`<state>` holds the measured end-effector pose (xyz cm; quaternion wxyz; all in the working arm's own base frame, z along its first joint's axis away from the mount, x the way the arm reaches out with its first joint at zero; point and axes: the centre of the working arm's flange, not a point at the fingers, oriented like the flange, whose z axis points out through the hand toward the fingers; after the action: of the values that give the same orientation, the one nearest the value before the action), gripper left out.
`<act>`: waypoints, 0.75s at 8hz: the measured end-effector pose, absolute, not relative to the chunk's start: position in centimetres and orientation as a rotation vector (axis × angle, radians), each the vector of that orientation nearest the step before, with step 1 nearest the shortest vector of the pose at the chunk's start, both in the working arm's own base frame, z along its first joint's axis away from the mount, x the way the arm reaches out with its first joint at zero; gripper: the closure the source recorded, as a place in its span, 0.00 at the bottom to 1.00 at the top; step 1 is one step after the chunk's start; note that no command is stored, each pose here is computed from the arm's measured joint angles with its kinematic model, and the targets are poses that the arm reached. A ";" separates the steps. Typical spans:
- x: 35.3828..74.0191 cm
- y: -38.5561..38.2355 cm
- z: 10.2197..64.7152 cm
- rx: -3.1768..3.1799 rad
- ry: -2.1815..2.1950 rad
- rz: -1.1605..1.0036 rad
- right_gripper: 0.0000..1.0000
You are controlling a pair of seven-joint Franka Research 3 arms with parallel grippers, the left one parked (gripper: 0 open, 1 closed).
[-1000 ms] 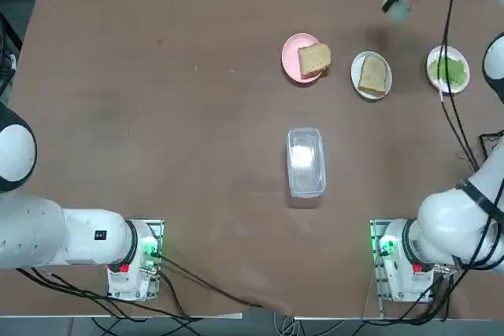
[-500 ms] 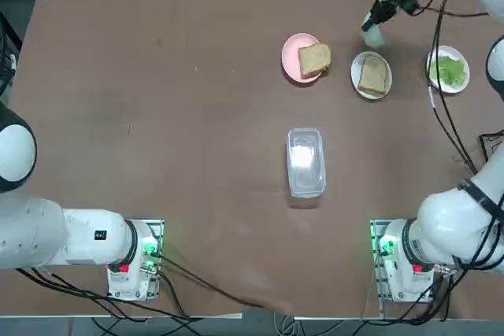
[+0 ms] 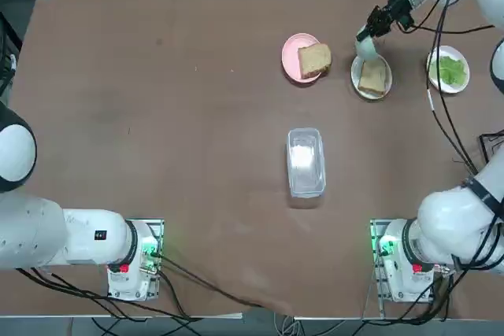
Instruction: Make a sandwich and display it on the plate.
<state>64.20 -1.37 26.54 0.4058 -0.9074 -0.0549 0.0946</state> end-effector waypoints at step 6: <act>61.8 -4.8 25.7 -2.103 -0.022 0.313 0.95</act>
<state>61.76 -4.78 25.69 0.4862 -0.8643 -0.0091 0.1287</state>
